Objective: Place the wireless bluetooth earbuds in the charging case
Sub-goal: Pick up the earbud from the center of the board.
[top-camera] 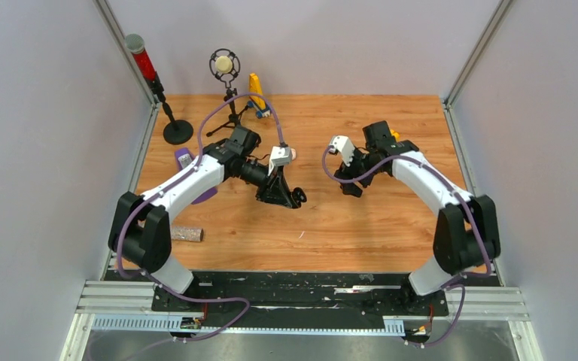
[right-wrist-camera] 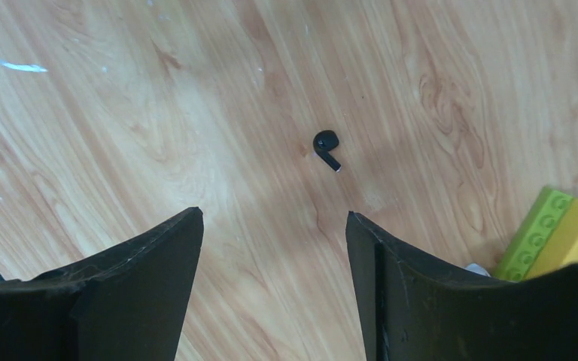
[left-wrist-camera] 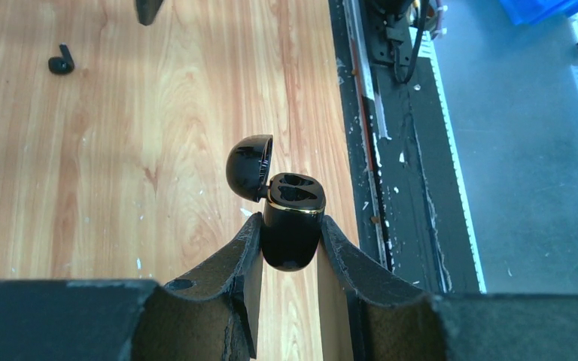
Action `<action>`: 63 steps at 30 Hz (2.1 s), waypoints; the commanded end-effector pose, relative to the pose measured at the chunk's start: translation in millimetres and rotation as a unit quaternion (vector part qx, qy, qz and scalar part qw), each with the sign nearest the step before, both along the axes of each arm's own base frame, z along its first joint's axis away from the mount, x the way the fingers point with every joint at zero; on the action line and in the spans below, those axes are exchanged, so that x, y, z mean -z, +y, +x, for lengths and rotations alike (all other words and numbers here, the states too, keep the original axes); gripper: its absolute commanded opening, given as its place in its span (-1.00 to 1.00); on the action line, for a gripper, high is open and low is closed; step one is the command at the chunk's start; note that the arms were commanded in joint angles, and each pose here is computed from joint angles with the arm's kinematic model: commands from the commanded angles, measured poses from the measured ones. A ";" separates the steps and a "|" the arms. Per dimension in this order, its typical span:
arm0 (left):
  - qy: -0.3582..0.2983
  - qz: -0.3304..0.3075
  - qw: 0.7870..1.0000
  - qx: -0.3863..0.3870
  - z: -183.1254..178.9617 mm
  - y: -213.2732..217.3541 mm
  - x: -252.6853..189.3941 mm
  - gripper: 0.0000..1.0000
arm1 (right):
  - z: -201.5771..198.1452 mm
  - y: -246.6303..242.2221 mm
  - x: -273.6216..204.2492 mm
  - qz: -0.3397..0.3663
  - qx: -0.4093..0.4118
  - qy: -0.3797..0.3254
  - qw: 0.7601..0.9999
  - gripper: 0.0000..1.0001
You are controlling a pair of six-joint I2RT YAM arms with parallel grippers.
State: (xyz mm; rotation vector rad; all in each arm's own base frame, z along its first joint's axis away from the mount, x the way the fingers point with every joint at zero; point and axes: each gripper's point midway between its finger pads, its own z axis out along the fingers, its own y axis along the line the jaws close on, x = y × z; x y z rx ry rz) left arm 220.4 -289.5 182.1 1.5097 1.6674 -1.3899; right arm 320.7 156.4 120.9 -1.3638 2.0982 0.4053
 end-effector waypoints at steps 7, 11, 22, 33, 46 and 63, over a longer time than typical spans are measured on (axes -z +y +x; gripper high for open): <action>-0.093 -0.029 0.994 -0.046 10.2 2.5 -28.2 -1.00 | 57.0 3.7 23.7 -0.040 0.066 0.100 0.992 0.32; -0.109 -0.030 0.992 -0.050 9.1 5.4 -31.4 -1.00 | 52.9 7.8 37.0 -0.050 0.083 0.163 0.982 0.21; -0.117 -0.040 0.991 -0.046 4.9 5.6 -37.3 -1.00 | 18.8 18.3 58.2 -0.025 0.044 0.232 0.971 0.22; -0.119 -0.045 0.991 -0.044 2.5 6.0 -39.2 -1.00 | 25.7 24.7 71.7 0.010 0.034 0.255 0.966 0.39; -0.117 -0.045 0.991 -0.040 1.7 5.9 -37.3 -1.00 | 38.5 26.3 64.3 0.017 0.043 0.232 0.972 0.40; -0.111 -0.049 0.992 -0.034 -0.1 4.9 -39.0 -1.00 | 43.2 24.0 81.5 0.027 0.068 0.255 0.964 0.38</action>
